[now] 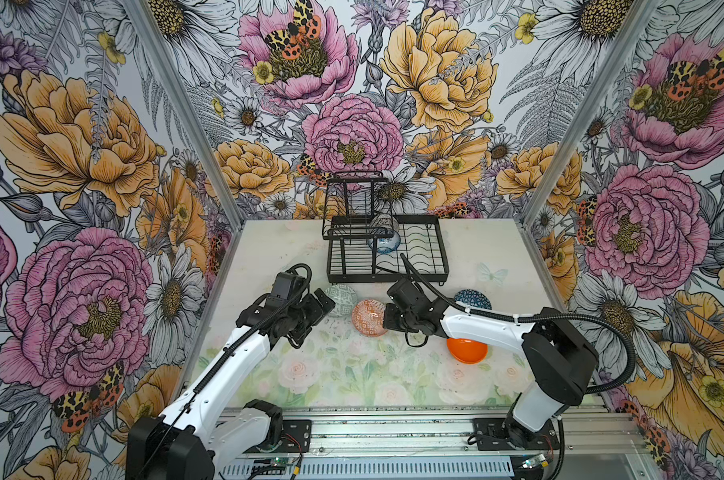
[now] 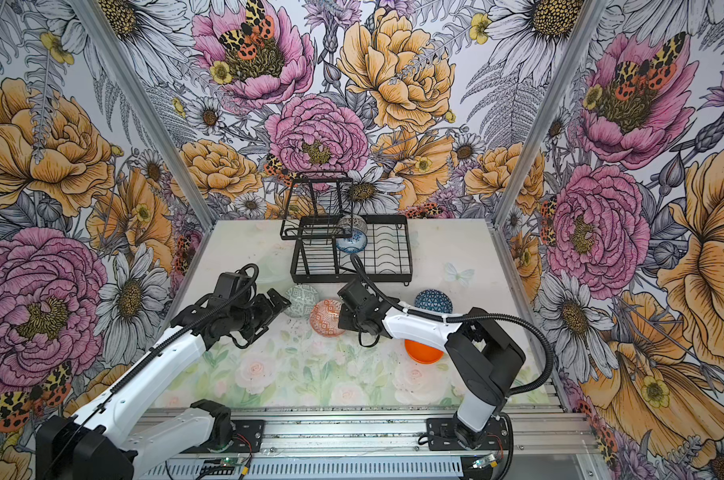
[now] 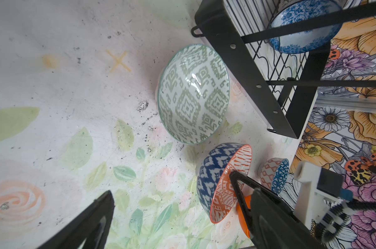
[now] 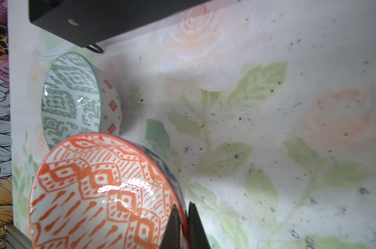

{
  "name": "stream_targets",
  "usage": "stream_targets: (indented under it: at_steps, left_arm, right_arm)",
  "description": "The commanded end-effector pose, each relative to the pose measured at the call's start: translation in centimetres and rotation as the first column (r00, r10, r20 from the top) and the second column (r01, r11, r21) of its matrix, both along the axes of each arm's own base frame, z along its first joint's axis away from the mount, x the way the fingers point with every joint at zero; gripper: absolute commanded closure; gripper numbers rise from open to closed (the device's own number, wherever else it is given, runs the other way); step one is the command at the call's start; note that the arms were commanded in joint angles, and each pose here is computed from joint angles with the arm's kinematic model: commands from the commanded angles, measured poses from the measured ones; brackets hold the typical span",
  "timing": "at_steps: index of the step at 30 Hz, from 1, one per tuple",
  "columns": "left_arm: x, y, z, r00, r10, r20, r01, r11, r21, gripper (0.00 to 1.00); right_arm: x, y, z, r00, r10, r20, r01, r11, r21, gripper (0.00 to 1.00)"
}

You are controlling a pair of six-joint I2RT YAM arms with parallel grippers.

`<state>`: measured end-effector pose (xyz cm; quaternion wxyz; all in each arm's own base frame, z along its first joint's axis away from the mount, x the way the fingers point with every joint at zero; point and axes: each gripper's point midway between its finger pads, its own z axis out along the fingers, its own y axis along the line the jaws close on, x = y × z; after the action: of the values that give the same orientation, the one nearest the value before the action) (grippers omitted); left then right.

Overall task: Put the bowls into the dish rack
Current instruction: 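Lift the blue-ikat bowl toward the rack with right while left rises alongside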

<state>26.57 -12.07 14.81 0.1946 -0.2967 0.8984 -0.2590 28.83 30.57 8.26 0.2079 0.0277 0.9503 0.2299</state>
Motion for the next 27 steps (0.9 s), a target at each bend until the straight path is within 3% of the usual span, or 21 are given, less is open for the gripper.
stream_targets:
  at_steps: [1,11,20,27]
  left_arm:
    - [1.4,-0.8,2.4,0.996,-0.03,0.085,0.029,0.999,0.014,0.01]
    - [4.2,-3.9,8.8,0.965,-0.122,0.233,0.119,0.993,0.029,0.01]
    - [6.1,-7.1,15.0,0.913,-0.204,0.355,0.217,0.976,0.003,0.01]
    - [7.4,-8.8,19.5,0.859,-0.249,0.447,0.275,0.961,0.007,0.01]
  right_arm:
    - [1.1,0.0,3.7,0.994,-0.001,0.112,-0.002,1.0,0.027,1.0]
    - [3.2,-1.3,10.4,0.954,-0.018,0.299,0.02,1.0,-0.003,1.0]
    - [7.4,-4.0,21.6,0.826,-0.107,0.553,0.125,0.992,0.006,1.0]
    - [9.9,-4.3,27.5,0.748,-0.125,0.651,0.146,0.989,0.022,1.0]
